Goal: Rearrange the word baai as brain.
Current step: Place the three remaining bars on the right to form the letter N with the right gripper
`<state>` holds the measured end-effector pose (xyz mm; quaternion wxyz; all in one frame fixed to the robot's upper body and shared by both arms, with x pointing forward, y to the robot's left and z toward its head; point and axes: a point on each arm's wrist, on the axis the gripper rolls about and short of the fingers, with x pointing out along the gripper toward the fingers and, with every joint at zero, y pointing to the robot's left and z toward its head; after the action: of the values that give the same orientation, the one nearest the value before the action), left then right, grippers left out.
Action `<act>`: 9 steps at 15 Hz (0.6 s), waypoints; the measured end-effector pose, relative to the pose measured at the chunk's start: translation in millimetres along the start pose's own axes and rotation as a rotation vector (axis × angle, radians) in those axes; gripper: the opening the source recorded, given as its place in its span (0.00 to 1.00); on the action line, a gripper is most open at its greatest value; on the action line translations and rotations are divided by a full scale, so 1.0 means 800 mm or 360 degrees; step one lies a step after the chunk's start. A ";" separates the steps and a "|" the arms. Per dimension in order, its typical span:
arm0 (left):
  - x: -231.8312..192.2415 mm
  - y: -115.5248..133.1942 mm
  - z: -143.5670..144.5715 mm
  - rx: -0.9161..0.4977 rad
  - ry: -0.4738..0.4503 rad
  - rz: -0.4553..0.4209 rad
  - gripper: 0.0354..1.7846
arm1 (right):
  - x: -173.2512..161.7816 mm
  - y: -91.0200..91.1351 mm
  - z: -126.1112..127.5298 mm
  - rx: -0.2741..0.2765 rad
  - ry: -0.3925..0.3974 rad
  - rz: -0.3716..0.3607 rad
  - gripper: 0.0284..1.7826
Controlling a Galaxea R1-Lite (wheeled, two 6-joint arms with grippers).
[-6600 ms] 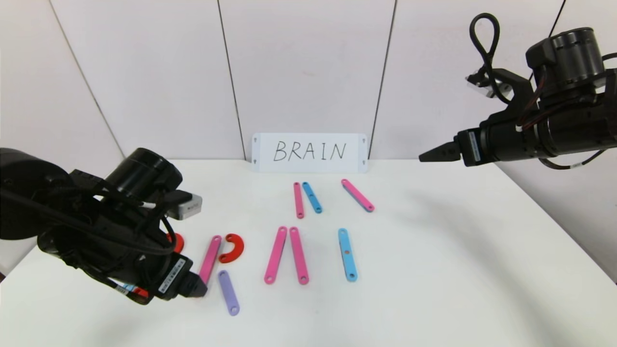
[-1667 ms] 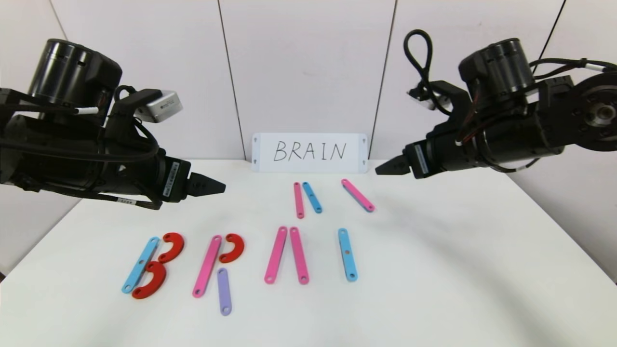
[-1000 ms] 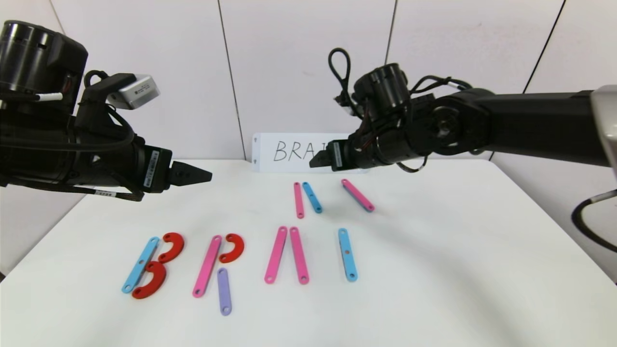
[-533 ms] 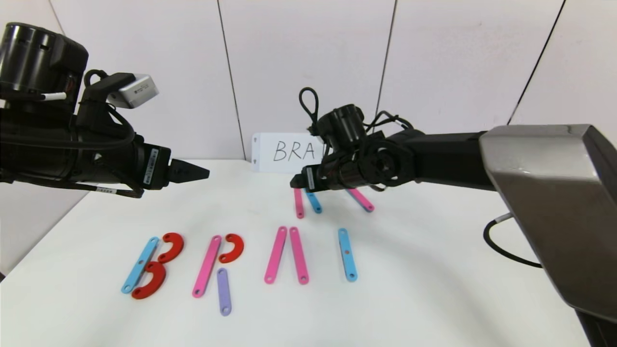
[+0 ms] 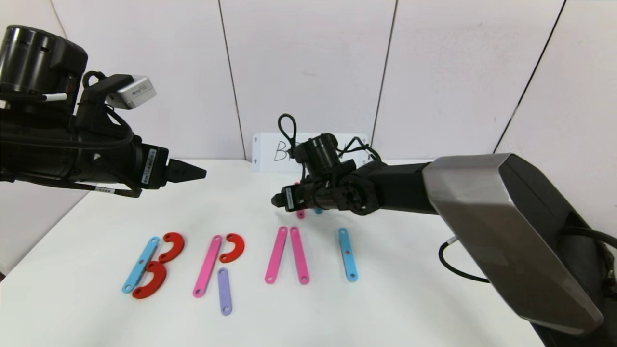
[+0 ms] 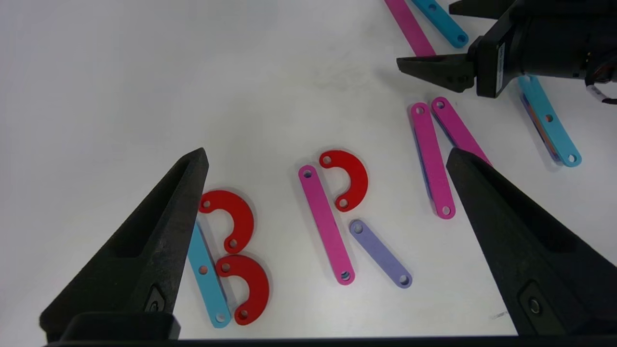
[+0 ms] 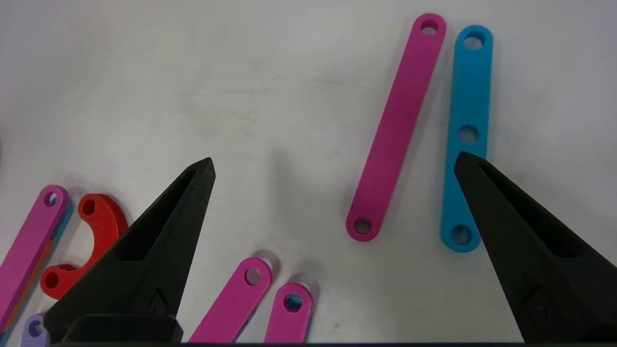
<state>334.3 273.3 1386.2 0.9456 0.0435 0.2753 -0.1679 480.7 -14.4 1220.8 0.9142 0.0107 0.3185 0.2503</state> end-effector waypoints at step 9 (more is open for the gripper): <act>0.003 0.000 0.000 -0.0001 0.0009 -0.0006 0.97 | 0.034 0.012 -0.024 -0.0034 -0.0066 -0.0062 0.97</act>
<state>335.7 272.4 1384.8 0.9445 0.0432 0.2780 -0.1695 483.5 3.7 1191.1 0.9254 -0.0002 0.2969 0.2354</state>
